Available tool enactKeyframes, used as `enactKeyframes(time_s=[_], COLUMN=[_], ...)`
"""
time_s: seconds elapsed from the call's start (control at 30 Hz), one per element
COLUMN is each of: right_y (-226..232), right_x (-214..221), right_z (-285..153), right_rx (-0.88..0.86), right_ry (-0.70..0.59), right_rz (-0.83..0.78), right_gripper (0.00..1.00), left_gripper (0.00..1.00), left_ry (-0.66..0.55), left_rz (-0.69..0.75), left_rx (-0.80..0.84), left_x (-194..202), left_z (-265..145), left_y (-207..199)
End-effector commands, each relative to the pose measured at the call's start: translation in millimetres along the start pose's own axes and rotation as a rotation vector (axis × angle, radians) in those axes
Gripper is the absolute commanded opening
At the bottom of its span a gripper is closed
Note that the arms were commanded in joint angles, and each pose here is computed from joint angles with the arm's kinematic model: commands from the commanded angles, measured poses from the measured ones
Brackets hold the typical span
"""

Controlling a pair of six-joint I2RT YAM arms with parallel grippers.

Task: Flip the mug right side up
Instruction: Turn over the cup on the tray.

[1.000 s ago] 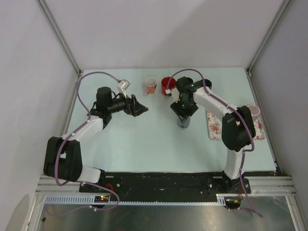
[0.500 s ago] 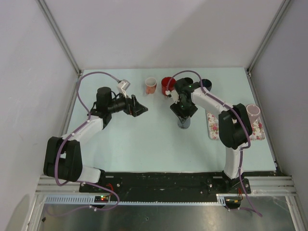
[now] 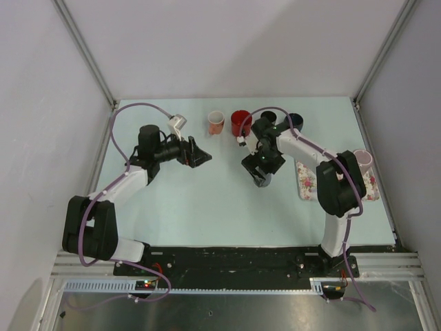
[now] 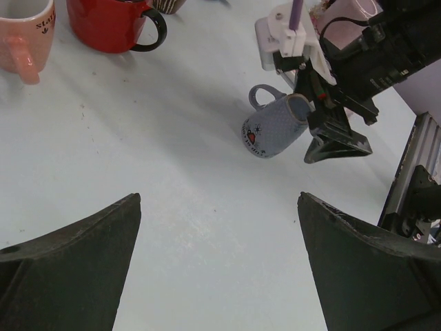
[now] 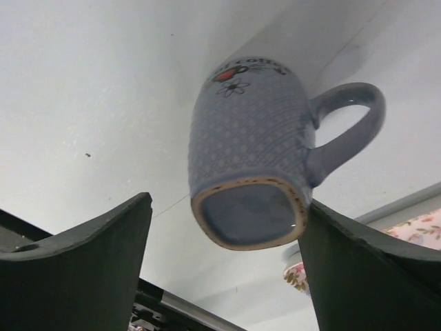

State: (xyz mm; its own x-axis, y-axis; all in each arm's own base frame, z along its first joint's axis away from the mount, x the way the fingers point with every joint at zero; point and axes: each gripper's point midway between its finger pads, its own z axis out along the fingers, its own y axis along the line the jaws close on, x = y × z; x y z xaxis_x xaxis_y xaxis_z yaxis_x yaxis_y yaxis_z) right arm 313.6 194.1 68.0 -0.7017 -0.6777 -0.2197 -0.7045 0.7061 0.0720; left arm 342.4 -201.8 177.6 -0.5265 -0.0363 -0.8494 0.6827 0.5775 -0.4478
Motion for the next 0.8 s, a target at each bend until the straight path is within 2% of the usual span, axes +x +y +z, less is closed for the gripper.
enactKeyframes(time_s=[0.0,0.53,0.77], right_y=[17.8,69.4,96.6], right_x=[-4.5,-6.1,-21.7], right_z=[-19.3,-22.2,-33.2], right_rx=[-0.078,-0.257,-0.366], right_ry=[-0.074,-0.117,-0.137], right_rz=[-0.043,-0.110,-0.151], right_gripper=[0.89,0.93,0.96], left_gripper=[0.98,0.98,0.98], left_ry=[-0.015,-0.011,0.055], left_rz=[0.048,0.045,0.068], left_rx=[0.005,-0.004,-0.021], left_x=[-6.6,-8.9,4.3], left_z=[0.9,1.9,12.4], left_y=[-1.8,-0.5,3.9])
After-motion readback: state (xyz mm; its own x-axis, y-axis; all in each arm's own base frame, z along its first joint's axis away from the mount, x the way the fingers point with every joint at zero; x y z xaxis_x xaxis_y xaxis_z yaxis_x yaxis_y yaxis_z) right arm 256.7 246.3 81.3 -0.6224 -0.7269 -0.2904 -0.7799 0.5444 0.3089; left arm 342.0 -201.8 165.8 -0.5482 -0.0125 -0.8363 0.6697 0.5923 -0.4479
